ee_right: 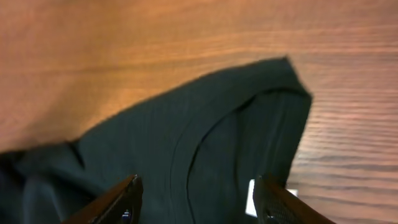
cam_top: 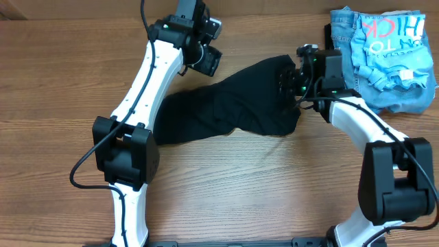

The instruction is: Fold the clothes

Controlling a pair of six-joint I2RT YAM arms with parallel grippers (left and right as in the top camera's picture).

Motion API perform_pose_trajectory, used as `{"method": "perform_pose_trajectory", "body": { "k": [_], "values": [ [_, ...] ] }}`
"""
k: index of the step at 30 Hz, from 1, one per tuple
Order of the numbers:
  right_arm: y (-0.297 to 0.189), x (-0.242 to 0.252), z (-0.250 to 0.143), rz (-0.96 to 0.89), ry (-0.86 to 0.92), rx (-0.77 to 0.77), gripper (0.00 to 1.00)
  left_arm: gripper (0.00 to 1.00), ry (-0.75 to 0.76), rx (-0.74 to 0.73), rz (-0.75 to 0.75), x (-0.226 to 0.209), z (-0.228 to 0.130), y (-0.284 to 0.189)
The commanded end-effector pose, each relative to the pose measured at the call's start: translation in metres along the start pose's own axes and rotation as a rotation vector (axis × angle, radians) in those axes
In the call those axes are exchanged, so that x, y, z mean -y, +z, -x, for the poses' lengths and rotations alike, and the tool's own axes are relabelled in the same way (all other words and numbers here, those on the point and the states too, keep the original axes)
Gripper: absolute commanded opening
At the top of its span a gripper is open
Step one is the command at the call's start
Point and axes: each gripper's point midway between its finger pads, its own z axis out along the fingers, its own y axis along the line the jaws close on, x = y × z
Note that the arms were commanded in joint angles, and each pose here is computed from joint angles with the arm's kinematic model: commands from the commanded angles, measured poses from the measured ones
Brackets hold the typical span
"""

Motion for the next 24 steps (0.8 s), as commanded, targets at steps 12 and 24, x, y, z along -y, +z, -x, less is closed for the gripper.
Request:
{"method": "perform_pose_trajectory", "body": {
  "k": [12, 24],
  "values": [
    [-0.001, 0.025, 0.017, -0.164, -0.046, 0.06, 0.7, 0.79, 0.282, -0.222, -0.204, 0.044, -0.091, 0.052],
    [-0.002, 0.027, 0.017, -0.179, -0.045, 0.063, 0.76, 0.7, 0.284, -0.141, -0.264, 0.055, -0.087, 0.072]
  ]
}}
